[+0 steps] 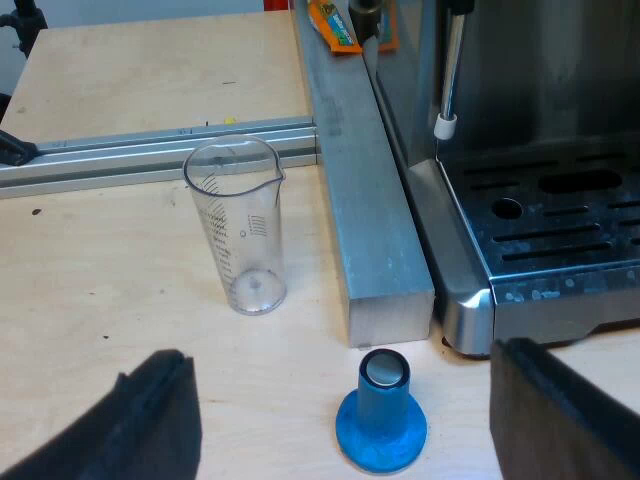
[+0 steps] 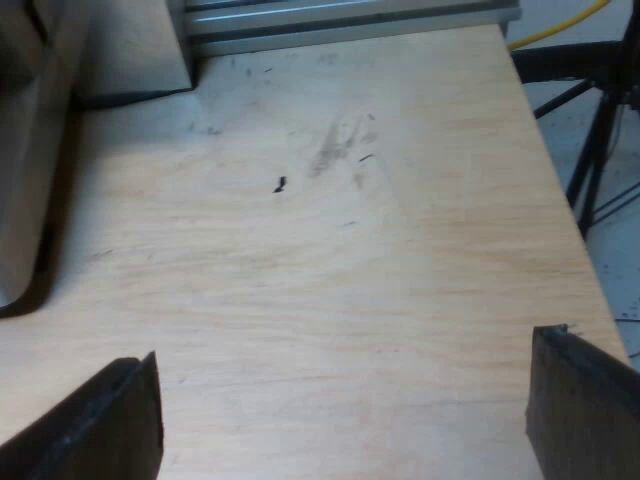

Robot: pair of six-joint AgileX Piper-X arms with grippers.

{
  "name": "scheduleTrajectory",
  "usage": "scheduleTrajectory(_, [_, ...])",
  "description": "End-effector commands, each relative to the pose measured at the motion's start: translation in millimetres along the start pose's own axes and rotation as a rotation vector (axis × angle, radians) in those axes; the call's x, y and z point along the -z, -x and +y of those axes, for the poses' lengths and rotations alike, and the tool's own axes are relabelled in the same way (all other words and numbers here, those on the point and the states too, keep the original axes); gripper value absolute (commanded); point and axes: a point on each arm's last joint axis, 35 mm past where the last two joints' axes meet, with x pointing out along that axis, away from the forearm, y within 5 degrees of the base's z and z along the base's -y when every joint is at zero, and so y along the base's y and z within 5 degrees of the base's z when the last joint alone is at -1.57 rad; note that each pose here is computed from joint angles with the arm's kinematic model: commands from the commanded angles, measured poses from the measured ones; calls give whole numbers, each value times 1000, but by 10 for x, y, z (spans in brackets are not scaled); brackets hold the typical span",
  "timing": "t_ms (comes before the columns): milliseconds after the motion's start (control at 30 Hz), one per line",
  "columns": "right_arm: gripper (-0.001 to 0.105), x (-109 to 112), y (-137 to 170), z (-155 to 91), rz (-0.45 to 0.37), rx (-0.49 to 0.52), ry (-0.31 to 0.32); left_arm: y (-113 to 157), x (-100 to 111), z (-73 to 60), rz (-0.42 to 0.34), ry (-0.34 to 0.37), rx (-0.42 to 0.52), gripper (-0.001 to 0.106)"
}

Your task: Grind coffee beans and then tamp

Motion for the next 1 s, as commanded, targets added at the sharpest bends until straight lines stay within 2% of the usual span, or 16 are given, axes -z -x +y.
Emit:
scheduleTrajectory(33, [75,-12,-3,-6,2,12,0,-11,-24,-6,-3,10,8,62])
scheduleTrajectory(133, [75,-11,-3,-3,2,4,-19,-11,-24,-6,-3,10,8,62])
scheduleTrajectory(233, [75,-11,-3,1,1,-7,-12,-11,-29,-11,-5,11,21,62])
scheduleTrajectory(367, [75,-52,112,3,7,-96,36,3,-72,-66,-22,-7,151,62])
scheduleTrajectory(433, [75,-92,152,-4,34,-122,79,23,-87,-87,-22,-18,202,62])
scheduleTrajectory(500, [75,-199,203,-11,55,-185,131,70,-120,-113,-25,-37,260,67])
scheduleTrajectory(633, [75,-383,252,-12,42,-286,146,111,-182,-142,-60,-56,317,73])
scheduleTrajectory(700, [75,-498,263,-7,39,-356,142,131,-244,-182,-101,-76,404,73])
scheduleTrajectory(733, [75,-514,253,-1,42,-376,144,118,-254,-194,-95,-80,421,73])
scheduleTrajectory(867, [75,-595,167,63,46,-529,145,45,-305,-297,-47,-116,599,73])
scheduleTrajectory(967, [75,-630,113,118,38,-620,206,-18,-324,-377,1,-142,706,73])
scheduleTrajectory(1000, [75,-650,88,143,33,-644,228,-65,-327,-424,20,-171,756,73])
